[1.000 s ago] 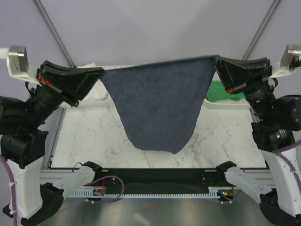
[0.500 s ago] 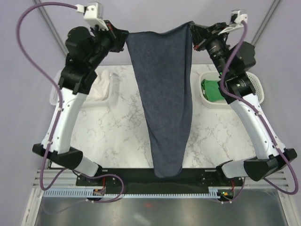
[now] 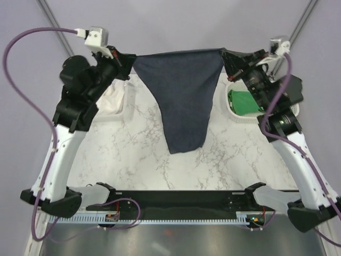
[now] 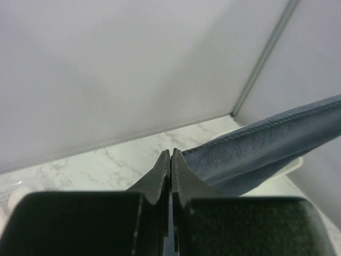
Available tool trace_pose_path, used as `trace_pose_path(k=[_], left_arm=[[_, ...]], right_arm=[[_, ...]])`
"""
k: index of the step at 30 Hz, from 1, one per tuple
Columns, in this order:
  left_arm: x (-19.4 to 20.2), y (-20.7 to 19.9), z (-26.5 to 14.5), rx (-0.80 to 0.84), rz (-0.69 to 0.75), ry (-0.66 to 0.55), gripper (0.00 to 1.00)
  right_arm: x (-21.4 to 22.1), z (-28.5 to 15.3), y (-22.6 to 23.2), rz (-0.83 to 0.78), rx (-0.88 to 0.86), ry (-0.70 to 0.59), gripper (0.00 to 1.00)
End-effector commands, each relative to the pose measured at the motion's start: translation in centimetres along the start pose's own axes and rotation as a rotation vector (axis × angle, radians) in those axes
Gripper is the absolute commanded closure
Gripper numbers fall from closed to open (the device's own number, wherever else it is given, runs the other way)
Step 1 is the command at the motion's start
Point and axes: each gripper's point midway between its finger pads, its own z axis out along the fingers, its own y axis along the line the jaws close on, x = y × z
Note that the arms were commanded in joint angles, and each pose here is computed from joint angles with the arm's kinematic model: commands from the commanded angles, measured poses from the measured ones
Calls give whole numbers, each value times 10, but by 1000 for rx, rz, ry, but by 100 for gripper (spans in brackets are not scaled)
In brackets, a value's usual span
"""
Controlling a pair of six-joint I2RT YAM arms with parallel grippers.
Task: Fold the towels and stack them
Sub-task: Flatten out the crumpled towel
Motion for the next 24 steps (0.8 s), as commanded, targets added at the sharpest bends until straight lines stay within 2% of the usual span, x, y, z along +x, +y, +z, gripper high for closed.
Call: trace_pose_path(k=[1,3,9,14,19,24], left_arm=[[-46,-35,-57,169,51,-144,98],[-38,-42,-67,215,48,-126,98],[-52,-85,-132,437,0,-149,98],[-67,-104,-176,521,-20,-150,98],[-82,-108,-178,528,-28,-159,98],[-88,-94,-143,435,-42,-146,98]], right_arm=[[-47,-46,37,6,-115,-106,100],[-46,-59,46,30,-154,-100,100],[-57,-105,77,112,-261,-85,100],[-88,-138,98,161,-323,-159,100],[-125,-137,117,181,-387,-222,100],[-142,-118,108,138,-334,-280,100]])
